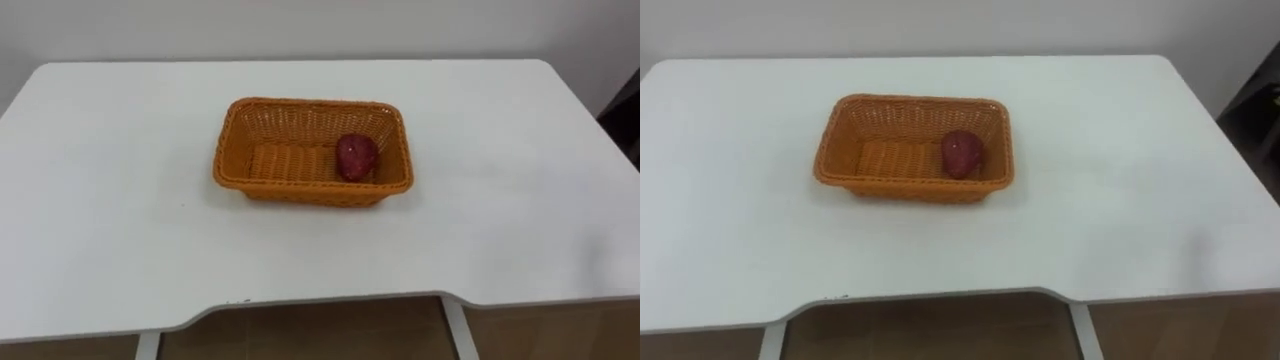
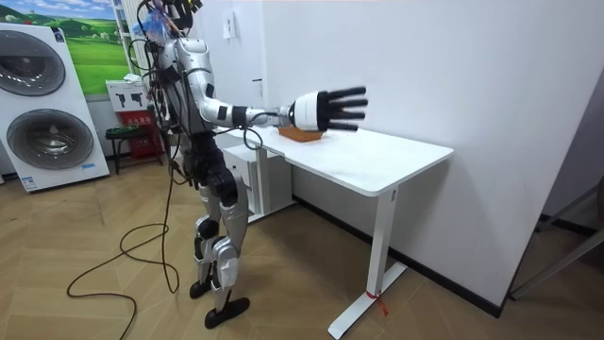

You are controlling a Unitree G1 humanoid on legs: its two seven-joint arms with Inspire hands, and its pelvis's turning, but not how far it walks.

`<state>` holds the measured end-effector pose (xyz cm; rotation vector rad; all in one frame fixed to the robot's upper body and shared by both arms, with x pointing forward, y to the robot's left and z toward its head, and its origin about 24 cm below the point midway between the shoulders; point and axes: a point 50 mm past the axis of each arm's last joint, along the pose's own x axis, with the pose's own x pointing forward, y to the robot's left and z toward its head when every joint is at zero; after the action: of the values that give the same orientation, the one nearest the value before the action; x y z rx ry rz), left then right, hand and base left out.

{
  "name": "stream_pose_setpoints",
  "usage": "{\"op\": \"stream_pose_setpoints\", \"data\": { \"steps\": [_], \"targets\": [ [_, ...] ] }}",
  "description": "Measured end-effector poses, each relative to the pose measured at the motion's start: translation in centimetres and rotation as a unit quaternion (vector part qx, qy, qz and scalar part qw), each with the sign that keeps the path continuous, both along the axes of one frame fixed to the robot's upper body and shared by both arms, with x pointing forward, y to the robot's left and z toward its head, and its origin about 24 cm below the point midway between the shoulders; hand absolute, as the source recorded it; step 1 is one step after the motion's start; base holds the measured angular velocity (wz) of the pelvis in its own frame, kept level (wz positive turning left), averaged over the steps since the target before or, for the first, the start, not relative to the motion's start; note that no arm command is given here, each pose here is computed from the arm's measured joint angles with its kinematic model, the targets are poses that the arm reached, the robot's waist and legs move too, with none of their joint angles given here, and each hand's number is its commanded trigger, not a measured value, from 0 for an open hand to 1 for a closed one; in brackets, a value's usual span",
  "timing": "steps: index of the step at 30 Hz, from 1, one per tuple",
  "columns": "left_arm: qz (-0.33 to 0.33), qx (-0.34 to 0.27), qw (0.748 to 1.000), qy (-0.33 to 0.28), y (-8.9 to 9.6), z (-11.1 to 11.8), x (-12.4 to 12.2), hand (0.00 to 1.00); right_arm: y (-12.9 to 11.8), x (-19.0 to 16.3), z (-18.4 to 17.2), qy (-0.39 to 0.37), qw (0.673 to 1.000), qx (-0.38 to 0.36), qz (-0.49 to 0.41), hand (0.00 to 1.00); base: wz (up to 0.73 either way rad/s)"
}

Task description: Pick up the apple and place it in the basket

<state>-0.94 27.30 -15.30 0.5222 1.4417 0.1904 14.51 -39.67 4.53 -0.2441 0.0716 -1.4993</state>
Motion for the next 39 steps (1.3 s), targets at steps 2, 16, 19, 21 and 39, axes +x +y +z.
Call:
{"op": "stream_pose_setpoints", "data": {
  "steps": [2, 16, 19, 21, 39],
  "targets": [
    [-0.003, 0.002, 1.0, -0.003, 0.1, 0.0, 0.2, 0.0, -0.4, -1.5, -2.3, 0.02, 0.998, 0.053, -0.03, 0.0, 0.0],
    [-0.006, 0.004, 1.0, 0.006, -0.3, 0.0, 0.2, 0.0, 8.2, -15.1, -18.2, 0.219, 0.849, 0.464, -0.126, 0.0, 0.0],
    [-0.004, -0.004, 1.0, 0.007, -0.7, -0.1, 0.2, 0.0, 10.1, -16.0, -19.4, 0.239, 0.825, 0.505, -0.087, 0.0, 0.0],
    [-0.004, -0.011, 1.0, 0.008, -0.9, -0.2, 0.2, 0.0, 11.2, -16.4, -19.9, 0.252, 0.81, 0.527, -0.059, 0.0, -0.02],
    [0.006, -0.034, 0.997, 0.063, -2.4, -1.0, -1.5, 0.0, 14.6, -16.1, -21.3, 0.448, 0.692, 0.532, 0.194, 0.0, 0.0]
  ]
}}
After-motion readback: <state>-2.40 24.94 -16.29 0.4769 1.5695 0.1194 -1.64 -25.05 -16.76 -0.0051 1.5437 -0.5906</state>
